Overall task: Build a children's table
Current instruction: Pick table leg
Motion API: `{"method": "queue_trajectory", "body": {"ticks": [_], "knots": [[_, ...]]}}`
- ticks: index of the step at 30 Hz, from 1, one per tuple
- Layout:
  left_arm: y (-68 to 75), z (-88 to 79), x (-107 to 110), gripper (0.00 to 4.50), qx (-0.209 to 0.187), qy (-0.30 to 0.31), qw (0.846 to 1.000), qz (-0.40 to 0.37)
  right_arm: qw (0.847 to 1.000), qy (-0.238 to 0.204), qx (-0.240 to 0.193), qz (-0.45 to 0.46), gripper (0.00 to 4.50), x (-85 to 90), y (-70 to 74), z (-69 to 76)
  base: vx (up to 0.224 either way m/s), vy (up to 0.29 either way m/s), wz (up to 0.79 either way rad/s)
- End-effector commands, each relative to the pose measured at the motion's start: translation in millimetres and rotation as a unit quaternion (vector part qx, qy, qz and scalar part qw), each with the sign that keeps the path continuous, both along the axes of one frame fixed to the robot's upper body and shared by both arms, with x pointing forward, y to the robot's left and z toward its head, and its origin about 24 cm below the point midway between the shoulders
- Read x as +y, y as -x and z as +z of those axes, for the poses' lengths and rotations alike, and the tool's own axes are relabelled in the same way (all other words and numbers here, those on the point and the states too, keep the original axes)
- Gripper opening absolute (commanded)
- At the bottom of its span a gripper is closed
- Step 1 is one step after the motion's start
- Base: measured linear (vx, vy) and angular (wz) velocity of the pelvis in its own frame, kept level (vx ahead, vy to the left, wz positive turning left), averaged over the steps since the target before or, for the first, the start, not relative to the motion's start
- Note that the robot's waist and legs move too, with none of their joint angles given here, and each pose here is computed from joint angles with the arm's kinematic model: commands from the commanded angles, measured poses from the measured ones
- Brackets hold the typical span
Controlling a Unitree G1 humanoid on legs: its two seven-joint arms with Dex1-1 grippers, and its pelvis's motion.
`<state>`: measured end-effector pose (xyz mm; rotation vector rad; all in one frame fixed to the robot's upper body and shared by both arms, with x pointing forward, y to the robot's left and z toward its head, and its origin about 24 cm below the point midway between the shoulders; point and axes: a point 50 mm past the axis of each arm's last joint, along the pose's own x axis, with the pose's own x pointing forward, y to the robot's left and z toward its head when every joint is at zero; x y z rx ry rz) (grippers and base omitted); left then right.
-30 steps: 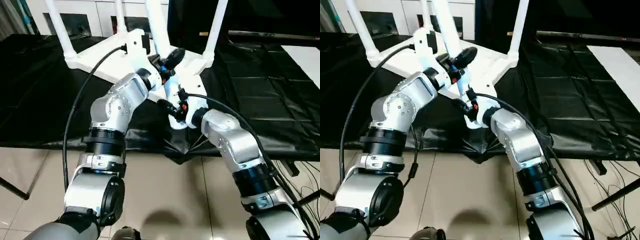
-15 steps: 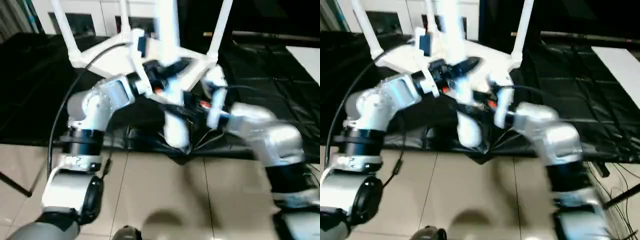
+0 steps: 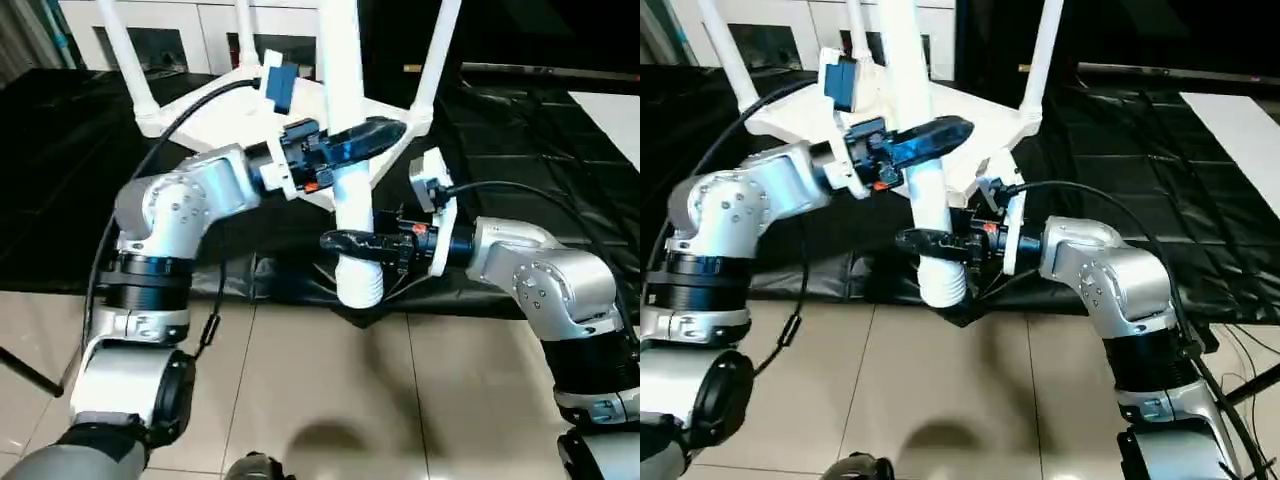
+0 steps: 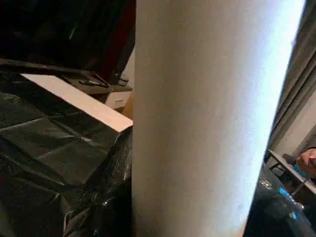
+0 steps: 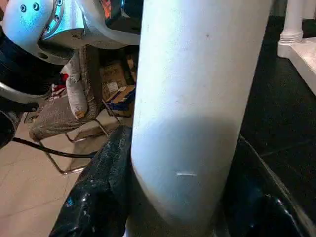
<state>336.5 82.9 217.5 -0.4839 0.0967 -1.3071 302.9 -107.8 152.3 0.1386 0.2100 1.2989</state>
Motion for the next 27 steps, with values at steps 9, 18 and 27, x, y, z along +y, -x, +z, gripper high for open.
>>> {"method": "queue_trajectory", "body": {"ticks": [9, 18, 27], "knots": [[-29.2, -7.2, 0.9, 2.68, -0.013, -0.072, 0.979, 0.189, 0.989, 0.043, -0.067, -0.125, 1.91, 2.4, -19.0, 1.2, 0.0, 0.0, 0.0], [-35.9, -16.7, -11.4, 3.03, -0.005, -0.073, 0.959, 0.276, 0.971, 0.067, -0.098, -0.209, 1.86, 37.7, -24.1, -3.4, 0.0, 0.0, 0.0], [-41.0, -17.4, -13.0, 3.03, -0.014, -0.074, 0.95, 0.303, 0.967, 0.047, -0.1, -0.228, 1.86, 37.2, -27.9, 0.3, 0.0, 0.0, 0.0]]}}
